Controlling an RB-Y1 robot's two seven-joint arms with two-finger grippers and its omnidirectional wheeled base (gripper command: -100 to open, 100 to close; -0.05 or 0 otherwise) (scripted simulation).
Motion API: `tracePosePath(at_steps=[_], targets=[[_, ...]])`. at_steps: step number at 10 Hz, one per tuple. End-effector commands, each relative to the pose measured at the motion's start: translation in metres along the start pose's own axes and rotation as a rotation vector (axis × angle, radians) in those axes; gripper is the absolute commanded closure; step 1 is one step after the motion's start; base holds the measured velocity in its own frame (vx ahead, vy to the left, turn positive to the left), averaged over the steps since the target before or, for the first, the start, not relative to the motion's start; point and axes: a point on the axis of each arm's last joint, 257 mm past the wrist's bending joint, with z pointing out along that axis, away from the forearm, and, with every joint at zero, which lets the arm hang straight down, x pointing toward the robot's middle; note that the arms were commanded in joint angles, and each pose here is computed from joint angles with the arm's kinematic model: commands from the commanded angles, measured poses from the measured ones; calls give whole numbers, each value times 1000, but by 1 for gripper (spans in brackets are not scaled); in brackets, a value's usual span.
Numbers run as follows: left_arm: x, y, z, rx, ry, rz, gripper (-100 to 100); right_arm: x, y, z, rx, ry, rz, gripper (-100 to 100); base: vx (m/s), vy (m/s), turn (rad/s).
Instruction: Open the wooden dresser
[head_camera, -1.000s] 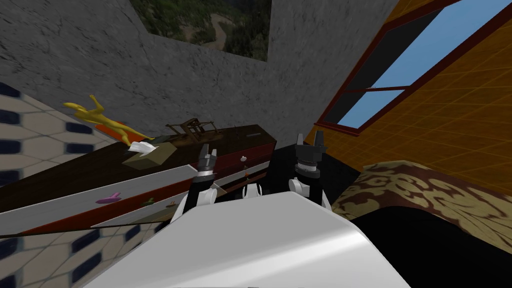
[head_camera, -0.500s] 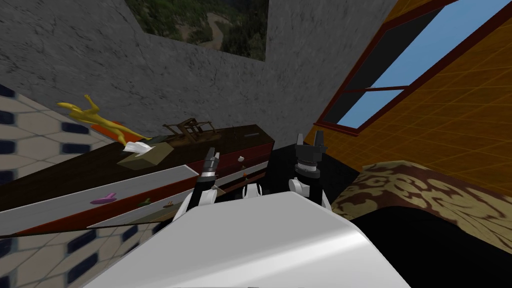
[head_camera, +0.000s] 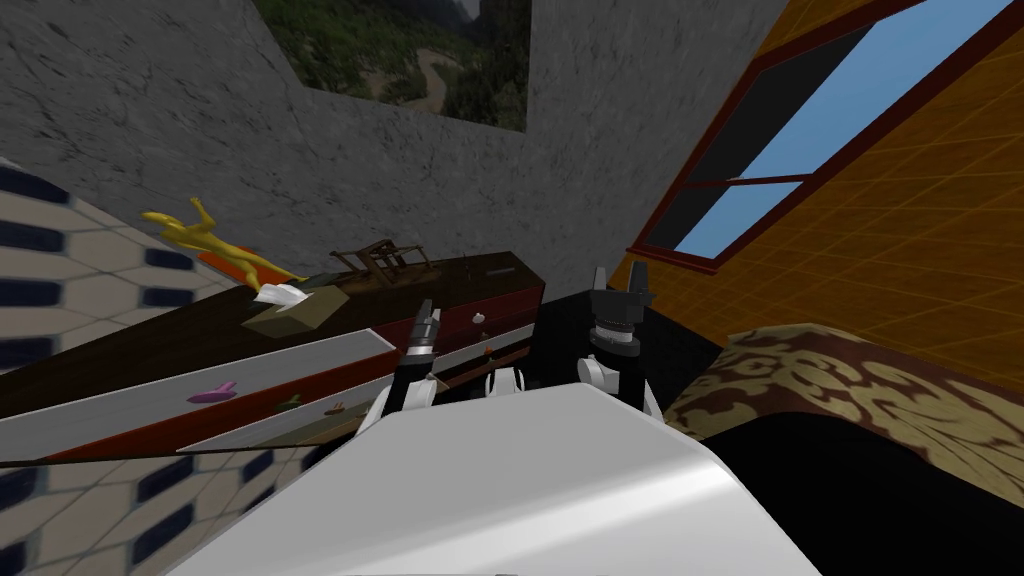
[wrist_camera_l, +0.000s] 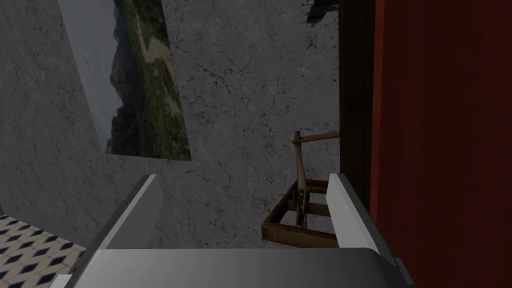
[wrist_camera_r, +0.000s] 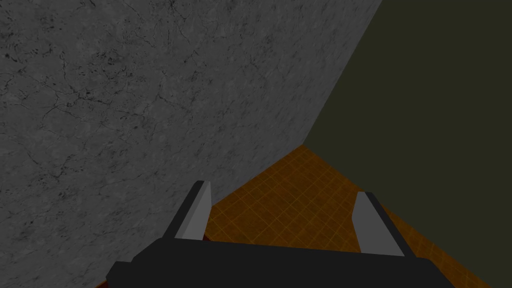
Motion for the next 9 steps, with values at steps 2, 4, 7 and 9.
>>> tracePosePath(at_steps=[2, 4, 7, 9], targets=[[5, 31, -8, -65, 1, -11, -100, 0, 0, 0, 0, 0, 0, 0, -14, -43, -8], [6, 42, -11, -83, 3, -9, -100, 0, 0, 0, 0, 0, 0, 0, 6, -37, 6], [7, 64, -19, -121, 19, 7, -100, 0, 0, 0, 0, 0, 0, 0, -3, -44, -5], [7, 82, -25, -152, 33, 22, -100, 0, 0, 0, 0, 0, 0, 0, 7, -44, 4]])
